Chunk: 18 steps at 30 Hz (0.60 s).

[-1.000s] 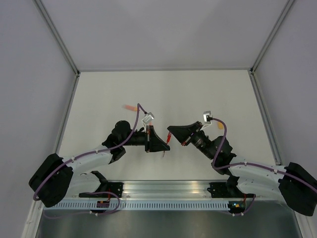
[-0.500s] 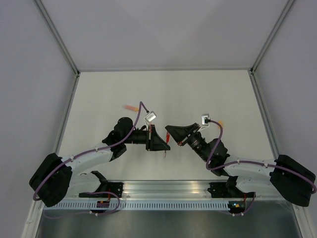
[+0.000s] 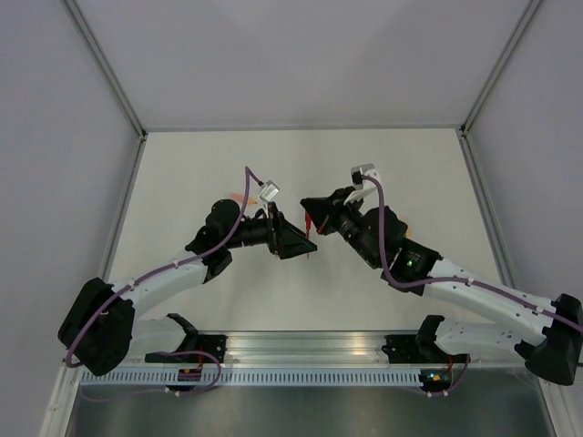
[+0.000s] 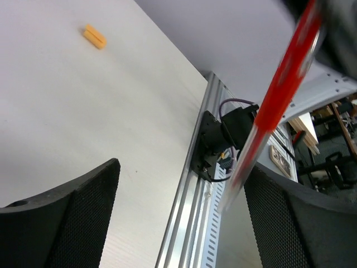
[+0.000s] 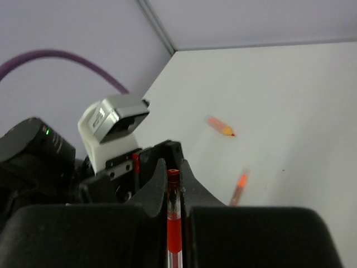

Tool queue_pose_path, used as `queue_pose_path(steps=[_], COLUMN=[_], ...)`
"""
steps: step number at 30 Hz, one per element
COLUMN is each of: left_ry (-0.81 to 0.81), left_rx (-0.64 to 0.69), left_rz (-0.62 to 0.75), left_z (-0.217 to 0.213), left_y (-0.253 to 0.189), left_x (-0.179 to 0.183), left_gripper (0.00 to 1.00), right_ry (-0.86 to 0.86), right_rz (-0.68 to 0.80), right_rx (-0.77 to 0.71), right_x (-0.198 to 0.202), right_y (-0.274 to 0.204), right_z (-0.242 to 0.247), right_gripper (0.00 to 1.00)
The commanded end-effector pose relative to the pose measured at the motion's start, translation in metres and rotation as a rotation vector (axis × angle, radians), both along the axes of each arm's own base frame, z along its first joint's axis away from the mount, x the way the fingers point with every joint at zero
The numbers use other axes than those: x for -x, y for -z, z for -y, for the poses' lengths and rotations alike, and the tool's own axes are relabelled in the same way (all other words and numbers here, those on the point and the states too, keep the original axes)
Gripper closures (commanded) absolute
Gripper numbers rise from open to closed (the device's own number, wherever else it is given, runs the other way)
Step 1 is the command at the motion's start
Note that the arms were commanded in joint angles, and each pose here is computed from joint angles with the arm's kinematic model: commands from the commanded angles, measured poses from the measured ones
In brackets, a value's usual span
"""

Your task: Insert the pens into the pen caps

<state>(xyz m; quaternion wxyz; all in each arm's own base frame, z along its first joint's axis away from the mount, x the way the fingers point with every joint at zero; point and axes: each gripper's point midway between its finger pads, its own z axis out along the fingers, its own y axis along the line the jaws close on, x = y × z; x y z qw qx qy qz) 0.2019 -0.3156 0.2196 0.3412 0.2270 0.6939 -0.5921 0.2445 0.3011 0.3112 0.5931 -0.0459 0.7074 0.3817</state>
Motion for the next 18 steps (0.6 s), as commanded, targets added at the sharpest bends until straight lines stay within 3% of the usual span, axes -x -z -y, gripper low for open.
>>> queue_pose_path(steps=[1, 10, 18], left_ry=[-0.093, -0.23, -0.654], left_rx=[-0.072, -0.166, -0.305], left_rz=[0.024, 0.021, 0.035], left_z=[-0.006, -0.021, -0.083], left_y=[0.021, 0.048, 0.057], left_x=[-0.018, -0.034, -0.072], left_gripper=[0.07, 0.0, 0.0], right_ry=[0.119, 0.103, 0.035], right_rz=[-0.054, -0.273, -0.466], right_rx=[0.197, 0.357, 0.335], right_x=[-0.037, -0.095, -0.125], right_y=[0.012, 0.098, 0.186], right_z=[0.03, 0.025, -0.018], right_gripper=[1.0, 1.0, 1.0])
